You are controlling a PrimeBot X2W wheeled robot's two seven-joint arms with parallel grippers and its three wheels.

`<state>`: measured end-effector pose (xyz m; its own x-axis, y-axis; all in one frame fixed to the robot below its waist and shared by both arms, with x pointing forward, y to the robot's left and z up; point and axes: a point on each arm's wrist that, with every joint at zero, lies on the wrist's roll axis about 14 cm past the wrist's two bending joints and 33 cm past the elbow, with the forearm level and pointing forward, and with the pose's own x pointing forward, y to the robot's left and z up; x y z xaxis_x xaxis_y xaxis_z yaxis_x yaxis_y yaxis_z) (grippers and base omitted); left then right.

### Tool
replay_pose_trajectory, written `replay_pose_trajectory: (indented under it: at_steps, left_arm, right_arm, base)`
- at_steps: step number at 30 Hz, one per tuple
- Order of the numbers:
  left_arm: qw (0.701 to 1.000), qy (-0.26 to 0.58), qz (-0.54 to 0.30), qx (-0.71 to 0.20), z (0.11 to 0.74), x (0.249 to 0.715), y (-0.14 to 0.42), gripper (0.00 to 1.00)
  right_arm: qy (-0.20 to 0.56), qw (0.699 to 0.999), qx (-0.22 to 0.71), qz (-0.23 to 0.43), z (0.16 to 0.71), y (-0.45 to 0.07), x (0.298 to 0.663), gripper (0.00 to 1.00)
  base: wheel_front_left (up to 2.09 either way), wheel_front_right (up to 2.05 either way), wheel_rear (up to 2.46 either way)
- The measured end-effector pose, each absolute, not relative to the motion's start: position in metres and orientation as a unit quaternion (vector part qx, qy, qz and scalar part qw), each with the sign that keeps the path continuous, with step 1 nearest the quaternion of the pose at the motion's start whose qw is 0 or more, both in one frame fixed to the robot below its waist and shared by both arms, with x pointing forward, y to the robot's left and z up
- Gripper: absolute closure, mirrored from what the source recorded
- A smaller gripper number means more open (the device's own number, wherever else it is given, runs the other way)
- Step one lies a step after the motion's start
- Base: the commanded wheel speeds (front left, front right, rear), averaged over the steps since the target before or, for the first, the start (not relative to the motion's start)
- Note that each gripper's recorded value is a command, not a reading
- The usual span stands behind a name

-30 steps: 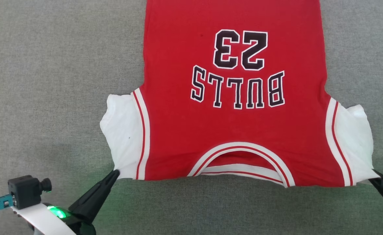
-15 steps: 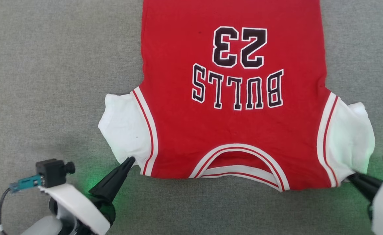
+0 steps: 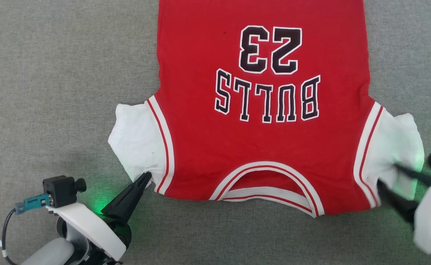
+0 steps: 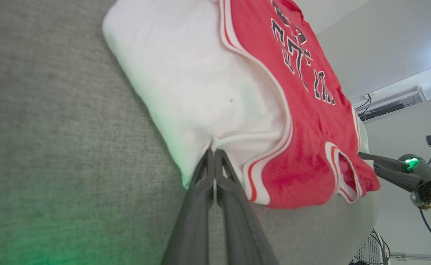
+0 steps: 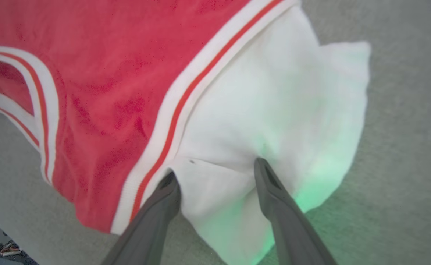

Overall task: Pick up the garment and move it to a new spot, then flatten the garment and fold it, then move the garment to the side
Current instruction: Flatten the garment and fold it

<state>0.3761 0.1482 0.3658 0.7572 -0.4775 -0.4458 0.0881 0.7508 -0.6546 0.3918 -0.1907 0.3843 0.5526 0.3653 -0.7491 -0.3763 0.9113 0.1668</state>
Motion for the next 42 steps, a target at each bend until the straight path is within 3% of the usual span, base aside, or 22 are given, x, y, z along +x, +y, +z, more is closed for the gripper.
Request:
replay_pose_trajectory:
  at_steps: [8, 16, 25, 29, 33, 38, 39, 40, 41, 42]
  left_arm:
    - [0.886, 0.285, -0.180, -0.318, 0.382, 0.376, 0.142, 1.00]
    - [0.895, 0.254, -0.198, -0.309, 0.399, 0.381, 0.138, 1.00]
    - [0.896, 0.257, -0.193, -0.308, 0.397, 0.381, 0.134, 1.00]
    - [0.895, 0.264, -0.184, -0.308, 0.391, 0.380, 0.136, 1.00]
    - [0.895, 0.275, -0.172, -0.308, 0.385, 0.376, 0.140, 1.00]
    - [0.893, 0.284, -0.160, -0.311, 0.378, 0.374, 0.143, 1.00]
    - [0.893, 0.284, -0.160, -0.310, 0.378, 0.374, 0.143, 1.00]
    - [0.893, 0.283, -0.160, -0.310, 0.377, 0.375, 0.143, 1.00]
    - [0.893, 0.285, -0.160, -0.310, 0.377, 0.375, 0.143, 1.00]
    - [0.892, 0.286, -0.158, -0.313, 0.376, 0.375, 0.143, 1.00]
  right_arm:
    - [0.309, 0.934, -0.061, 0.167, 0.469, -0.227, 0.461, 0.00]
    - [0.257, 0.952, -0.068, 0.153, 0.512, -0.222, 0.562, 0.00]
    - [0.388, 0.910, -0.069, 0.128, 0.449, -0.190, 0.659, 0.00]
    - [0.422, 0.896, -0.070, 0.119, 0.429, -0.182, 0.677, 0.00]
    - [0.488, 0.863, -0.083, 0.107, 0.389, -0.177, 0.681, 0.00]
    - [0.507, 0.852, -0.071, 0.113, 0.370, -0.164, 0.688, 0.00]
    - [0.509, 0.850, -0.070, 0.113, 0.367, -0.164, 0.689, 0.13]
    - [0.510, 0.850, -0.072, 0.114, 0.366, -0.163, 0.690, 0.44]
    - [0.510, 0.849, -0.072, 0.114, 0.365, -0.163, 0.691, 0.58]
    - [0.511, 0.849, -0.072, 0.114, 0.364, -0.162, 0.691, 0.93]
  base:
    - [0.00, 0.00, 0.00]
    - [0.00, 0.00, 0.00]
    - [0.00, 0.00, 0.00]
    - [0.00, 0.00, 0.00]
    - [0.00, 0.00, 0.00]
    - [0.00, 0.00, 0.00]
    - [0.00, 0.00, 0.00]
    - [0.00, 0.00, 0.00]
    - [0.00, 0.00, 0.00]
    - [0.00, 0.00, 0.00]
